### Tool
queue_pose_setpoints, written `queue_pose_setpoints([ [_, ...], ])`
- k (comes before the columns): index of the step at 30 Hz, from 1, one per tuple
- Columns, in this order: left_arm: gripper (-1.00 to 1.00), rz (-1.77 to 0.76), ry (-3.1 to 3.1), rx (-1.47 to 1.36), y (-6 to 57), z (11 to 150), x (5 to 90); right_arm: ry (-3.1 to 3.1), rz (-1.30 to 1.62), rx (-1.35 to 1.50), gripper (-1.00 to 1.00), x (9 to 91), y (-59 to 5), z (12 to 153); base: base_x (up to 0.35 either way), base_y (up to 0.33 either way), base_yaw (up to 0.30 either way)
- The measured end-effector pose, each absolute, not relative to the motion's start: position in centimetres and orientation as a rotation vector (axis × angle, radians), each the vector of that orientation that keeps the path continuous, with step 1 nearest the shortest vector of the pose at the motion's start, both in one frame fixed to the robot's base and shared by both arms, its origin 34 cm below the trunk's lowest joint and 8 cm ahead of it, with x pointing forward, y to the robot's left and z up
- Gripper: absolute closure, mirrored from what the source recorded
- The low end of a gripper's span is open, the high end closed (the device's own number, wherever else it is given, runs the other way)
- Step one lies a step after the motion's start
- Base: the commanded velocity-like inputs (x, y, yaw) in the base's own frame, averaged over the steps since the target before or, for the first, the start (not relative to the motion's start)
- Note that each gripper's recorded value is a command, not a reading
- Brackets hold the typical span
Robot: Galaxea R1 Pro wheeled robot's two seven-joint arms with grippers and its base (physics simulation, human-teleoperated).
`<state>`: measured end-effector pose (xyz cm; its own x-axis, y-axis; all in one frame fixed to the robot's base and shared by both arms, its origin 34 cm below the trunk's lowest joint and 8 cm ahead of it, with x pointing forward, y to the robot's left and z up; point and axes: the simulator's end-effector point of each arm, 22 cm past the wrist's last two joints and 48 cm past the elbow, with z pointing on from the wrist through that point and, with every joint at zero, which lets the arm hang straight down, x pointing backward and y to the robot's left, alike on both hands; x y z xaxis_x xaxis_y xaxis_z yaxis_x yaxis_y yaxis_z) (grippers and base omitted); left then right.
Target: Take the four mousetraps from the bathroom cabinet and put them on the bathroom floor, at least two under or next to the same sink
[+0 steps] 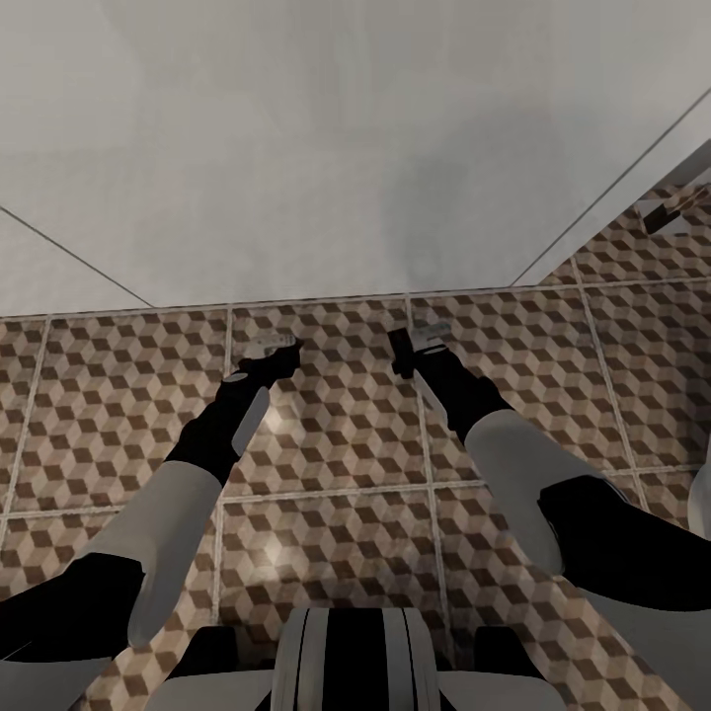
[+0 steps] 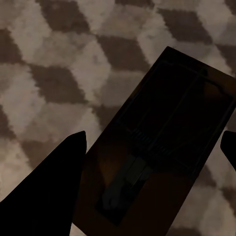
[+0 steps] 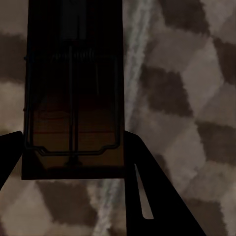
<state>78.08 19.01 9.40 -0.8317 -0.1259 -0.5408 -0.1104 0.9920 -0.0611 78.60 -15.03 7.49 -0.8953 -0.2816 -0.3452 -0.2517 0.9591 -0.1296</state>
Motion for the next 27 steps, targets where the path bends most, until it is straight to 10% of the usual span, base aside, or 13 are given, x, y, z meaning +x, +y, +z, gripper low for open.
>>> queue_pose_setpoints([
  [27,1.0,-0.033,2.56,-0.165,19.2,9.4,78.1,2.761,-0.117,-0.391,1.0,77.8,-15.2,6.9,0.0,0.0,0.0],
])
